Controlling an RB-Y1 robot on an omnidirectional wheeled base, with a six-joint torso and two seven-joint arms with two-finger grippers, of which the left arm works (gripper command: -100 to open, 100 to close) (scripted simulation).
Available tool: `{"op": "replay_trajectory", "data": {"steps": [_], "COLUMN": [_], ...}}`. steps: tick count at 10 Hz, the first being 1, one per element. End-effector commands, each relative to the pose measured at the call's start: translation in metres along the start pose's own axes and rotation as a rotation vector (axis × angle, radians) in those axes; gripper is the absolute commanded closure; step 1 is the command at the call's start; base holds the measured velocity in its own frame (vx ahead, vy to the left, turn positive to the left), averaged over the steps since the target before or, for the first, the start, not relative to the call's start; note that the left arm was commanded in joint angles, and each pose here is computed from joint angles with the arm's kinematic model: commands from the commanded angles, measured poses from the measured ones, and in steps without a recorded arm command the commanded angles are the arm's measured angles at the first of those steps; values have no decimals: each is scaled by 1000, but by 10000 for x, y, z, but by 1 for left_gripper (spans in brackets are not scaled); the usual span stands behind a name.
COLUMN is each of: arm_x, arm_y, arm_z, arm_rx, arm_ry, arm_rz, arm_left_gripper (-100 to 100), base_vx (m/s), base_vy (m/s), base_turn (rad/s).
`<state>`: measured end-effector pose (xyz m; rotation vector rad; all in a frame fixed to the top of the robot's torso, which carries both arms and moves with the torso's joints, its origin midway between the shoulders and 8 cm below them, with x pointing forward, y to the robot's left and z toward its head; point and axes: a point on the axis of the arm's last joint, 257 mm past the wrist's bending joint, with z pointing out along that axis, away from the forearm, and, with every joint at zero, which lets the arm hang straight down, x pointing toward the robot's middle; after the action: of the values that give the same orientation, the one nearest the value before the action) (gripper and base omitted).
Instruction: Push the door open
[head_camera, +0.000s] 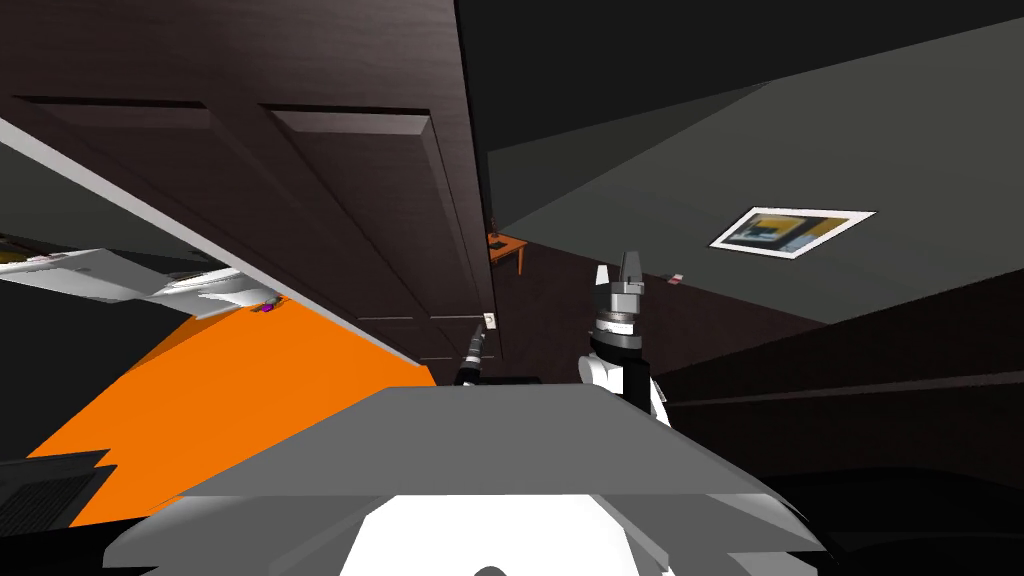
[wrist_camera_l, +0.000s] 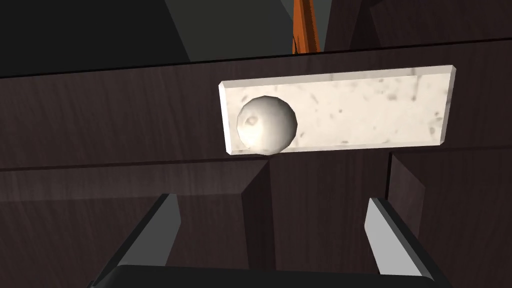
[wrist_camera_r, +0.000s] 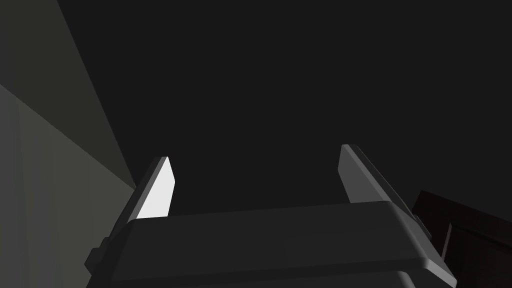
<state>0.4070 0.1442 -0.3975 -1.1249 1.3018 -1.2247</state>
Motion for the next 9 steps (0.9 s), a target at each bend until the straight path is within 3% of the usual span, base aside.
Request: {"op": "replay_trajectory", "data": {"steps": [1,2,3,4,9], "arm_x": [33,90,59,59,59], "arm_y": [-22,-48,-26,-26,-26], "arm_z": [58,96,77,77,77], "arm_rx": [2,4,3,3,3], "arm_ry": [-5,-9,-7,-7,-7], "arm_rz": [-14,-31,-21,-21,-21], "arm_left_gripper": [-100,-100,-100,100,100], "base_vx": [276,229,94,-12,-19], "base_vy": [-28,-23,-10,1,2], "base_turn": [-19,-22,-2,10,-3]}}
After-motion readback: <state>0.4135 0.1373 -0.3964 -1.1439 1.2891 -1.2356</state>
